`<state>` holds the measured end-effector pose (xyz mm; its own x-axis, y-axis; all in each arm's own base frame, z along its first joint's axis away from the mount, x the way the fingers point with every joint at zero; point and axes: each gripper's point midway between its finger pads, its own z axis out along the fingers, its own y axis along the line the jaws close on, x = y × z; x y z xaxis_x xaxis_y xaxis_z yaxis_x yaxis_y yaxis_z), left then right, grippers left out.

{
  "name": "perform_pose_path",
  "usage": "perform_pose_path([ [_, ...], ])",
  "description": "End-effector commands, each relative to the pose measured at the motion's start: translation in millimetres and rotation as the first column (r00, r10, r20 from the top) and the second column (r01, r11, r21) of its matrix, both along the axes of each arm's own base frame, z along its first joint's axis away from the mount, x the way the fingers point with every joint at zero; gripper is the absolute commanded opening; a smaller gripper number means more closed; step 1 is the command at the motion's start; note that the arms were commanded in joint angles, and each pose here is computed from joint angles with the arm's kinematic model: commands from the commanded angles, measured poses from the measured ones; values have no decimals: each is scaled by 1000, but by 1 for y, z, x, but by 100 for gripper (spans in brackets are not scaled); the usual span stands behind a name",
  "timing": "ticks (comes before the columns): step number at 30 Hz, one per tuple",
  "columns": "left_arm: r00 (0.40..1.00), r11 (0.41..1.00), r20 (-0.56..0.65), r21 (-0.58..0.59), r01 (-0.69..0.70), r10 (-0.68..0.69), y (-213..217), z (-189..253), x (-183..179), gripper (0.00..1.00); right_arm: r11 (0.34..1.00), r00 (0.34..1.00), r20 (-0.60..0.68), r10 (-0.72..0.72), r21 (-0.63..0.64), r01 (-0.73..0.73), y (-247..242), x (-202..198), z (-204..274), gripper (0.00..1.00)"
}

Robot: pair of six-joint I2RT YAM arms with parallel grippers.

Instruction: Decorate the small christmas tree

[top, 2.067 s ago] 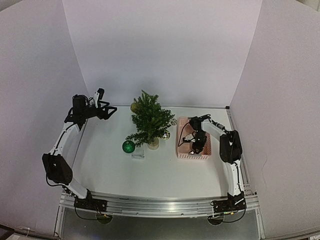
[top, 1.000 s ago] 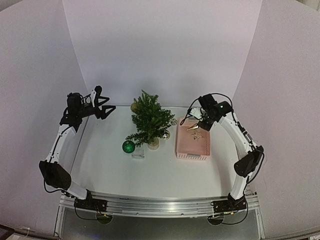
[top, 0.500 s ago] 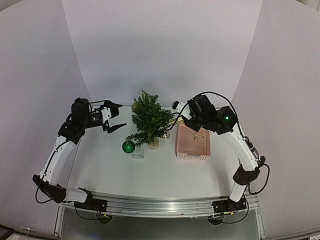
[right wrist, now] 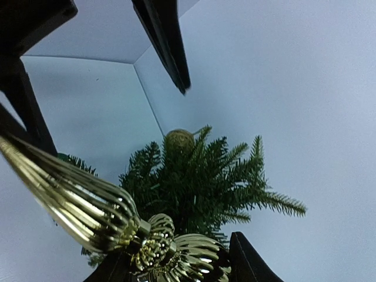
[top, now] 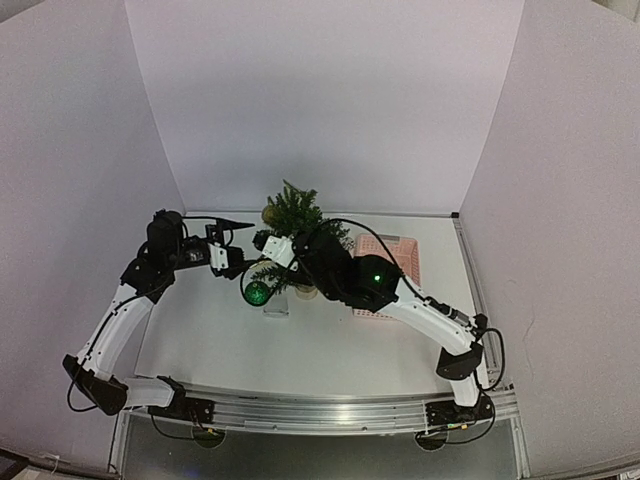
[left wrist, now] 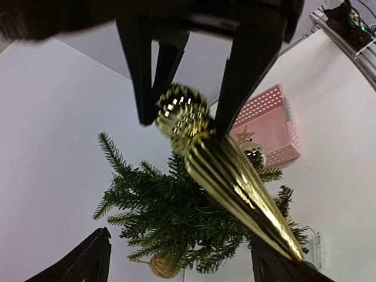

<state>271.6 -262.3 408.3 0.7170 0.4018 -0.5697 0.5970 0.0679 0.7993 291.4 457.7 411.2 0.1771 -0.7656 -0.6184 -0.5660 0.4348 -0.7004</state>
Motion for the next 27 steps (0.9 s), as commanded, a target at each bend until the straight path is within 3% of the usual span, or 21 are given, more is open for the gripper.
perform_pose_path([
  [1, 984, 996, -161, -52, 67, -74, 0, 14, -28, 82, 996, 988, 155, -11, 89, -2, 28, 10, 29, 36],
  [5, 945, 998, -323, -50, 47, -60, 2, 6, -32, 82, 999, 983, 186, 2, 47, -11, 34, 12, 24, 35],
  [12, 866, 996, -496, -81, 35, -71, 1, 8, -34, 86, 1000, 965, 261, 8, -4, -7, 39, 18, 26, 35],
  [15, 790, 992, -609, -129, -2, -77, 3, 13, -28, 89, 998, 952, 305, -3, -52, 20, 37, 23, 22, 34],
  [18, 670, 984, -737, -170, -61, -86, 6, 17, -19, 90, 995, 940, 337, 43, -99, -10, 39, 20, 15, 34],
  [22, 593, 984, -799, -169, -65, -98, 3, 14, -19, 82, 995, 930, 354, 96, -58, -81, 40, 10, 24, 34],
  [27, 570, 989, -820, -124, -77, -58, 4, 0, -17, 77, 993, 922, 368, 121, -50, -110, 46, 8, 27, 33],
])
